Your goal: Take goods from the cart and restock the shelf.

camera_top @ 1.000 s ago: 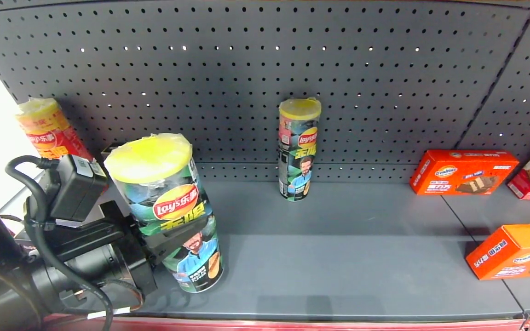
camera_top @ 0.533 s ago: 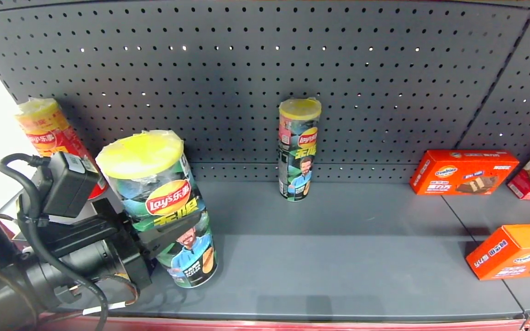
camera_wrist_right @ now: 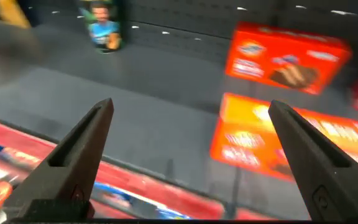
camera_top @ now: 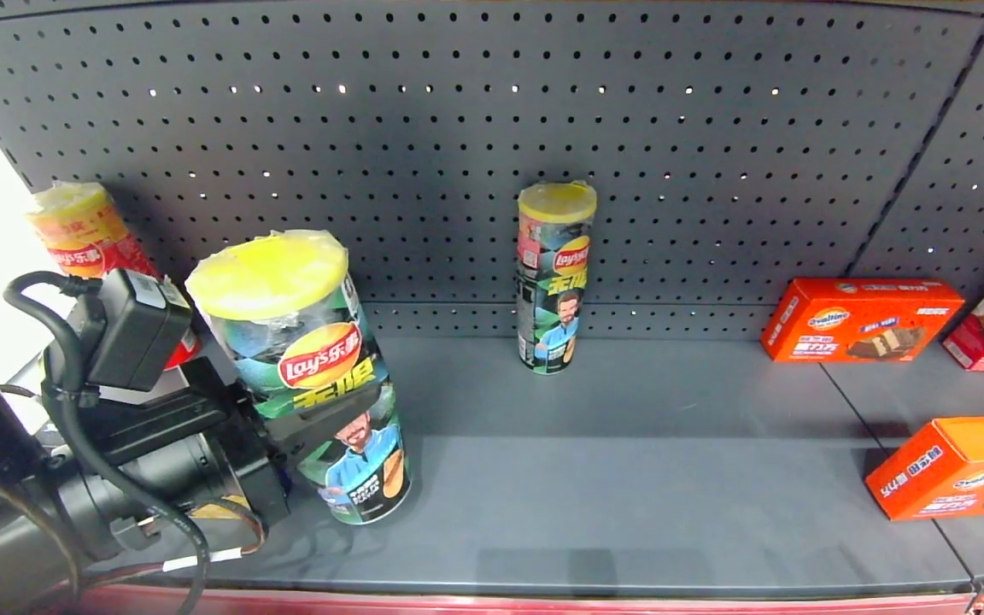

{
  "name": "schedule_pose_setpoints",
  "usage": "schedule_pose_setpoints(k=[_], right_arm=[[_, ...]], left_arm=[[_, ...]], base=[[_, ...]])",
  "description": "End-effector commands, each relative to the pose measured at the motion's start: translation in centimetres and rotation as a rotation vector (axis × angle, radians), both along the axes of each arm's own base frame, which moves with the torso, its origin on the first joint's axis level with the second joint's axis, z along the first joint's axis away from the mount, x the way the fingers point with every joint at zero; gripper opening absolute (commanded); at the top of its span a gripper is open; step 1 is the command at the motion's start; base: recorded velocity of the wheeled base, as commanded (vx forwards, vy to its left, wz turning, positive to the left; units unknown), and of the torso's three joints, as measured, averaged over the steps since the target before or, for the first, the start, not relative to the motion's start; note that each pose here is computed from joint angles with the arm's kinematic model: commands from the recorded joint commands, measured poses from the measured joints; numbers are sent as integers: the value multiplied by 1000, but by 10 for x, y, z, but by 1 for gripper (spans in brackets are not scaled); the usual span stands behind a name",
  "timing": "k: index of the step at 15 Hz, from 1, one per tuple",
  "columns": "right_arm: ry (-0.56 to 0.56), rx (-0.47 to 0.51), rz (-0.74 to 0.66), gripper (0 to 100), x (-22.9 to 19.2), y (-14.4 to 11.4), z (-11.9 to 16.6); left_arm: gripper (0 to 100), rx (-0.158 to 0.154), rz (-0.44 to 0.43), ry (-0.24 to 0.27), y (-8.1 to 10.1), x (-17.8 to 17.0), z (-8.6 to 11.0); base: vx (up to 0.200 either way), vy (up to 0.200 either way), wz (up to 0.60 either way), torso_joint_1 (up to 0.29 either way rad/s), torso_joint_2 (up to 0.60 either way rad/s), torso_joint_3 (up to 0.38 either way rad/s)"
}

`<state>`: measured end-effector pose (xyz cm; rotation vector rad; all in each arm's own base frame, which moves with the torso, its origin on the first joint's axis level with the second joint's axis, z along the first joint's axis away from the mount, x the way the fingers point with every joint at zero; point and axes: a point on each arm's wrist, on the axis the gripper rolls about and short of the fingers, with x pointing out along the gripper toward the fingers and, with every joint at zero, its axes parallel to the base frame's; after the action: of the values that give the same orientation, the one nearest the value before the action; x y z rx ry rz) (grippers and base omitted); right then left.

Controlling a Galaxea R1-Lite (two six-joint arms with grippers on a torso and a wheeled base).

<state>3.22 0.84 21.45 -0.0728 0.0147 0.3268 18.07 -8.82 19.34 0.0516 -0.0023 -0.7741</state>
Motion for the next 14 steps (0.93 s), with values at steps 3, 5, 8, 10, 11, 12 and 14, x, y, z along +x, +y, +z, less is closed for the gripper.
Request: schedule_pose_setpoints(k=[3,5,8,10,11,12,14], right_arm=[[83,-17,211,100,63,27,34],[120,-33,229,100,85,40,41],[130,-50,223,100,120,55,47],[95,-35,267,100,143,69,46],[92,-35,298,100,153,74,43],[86,-37,305,100,161,77,43],[63,-66,334,100,182,85,42]], left_arm=[[0,8,1,19,-3,7,-3],[0,11,4,24,-3,8,-5],[0,12,10,27,-3,9,-5],[0,11,16,29,-2,8,-6],[0,12,18,31,-2,8,-6],[0,12,18,31,-2,8,-6],[0,13,18,34,-2,8,-7]], base=[[0,0,0,0,0,0],[0,0,0,0,0,0],[0,0,0,0,0,0],[0,0,0,0,0,0],[0,0,0,0,0,0],[0,0,0,0,0,0],[0,0,0,0,0,0]])
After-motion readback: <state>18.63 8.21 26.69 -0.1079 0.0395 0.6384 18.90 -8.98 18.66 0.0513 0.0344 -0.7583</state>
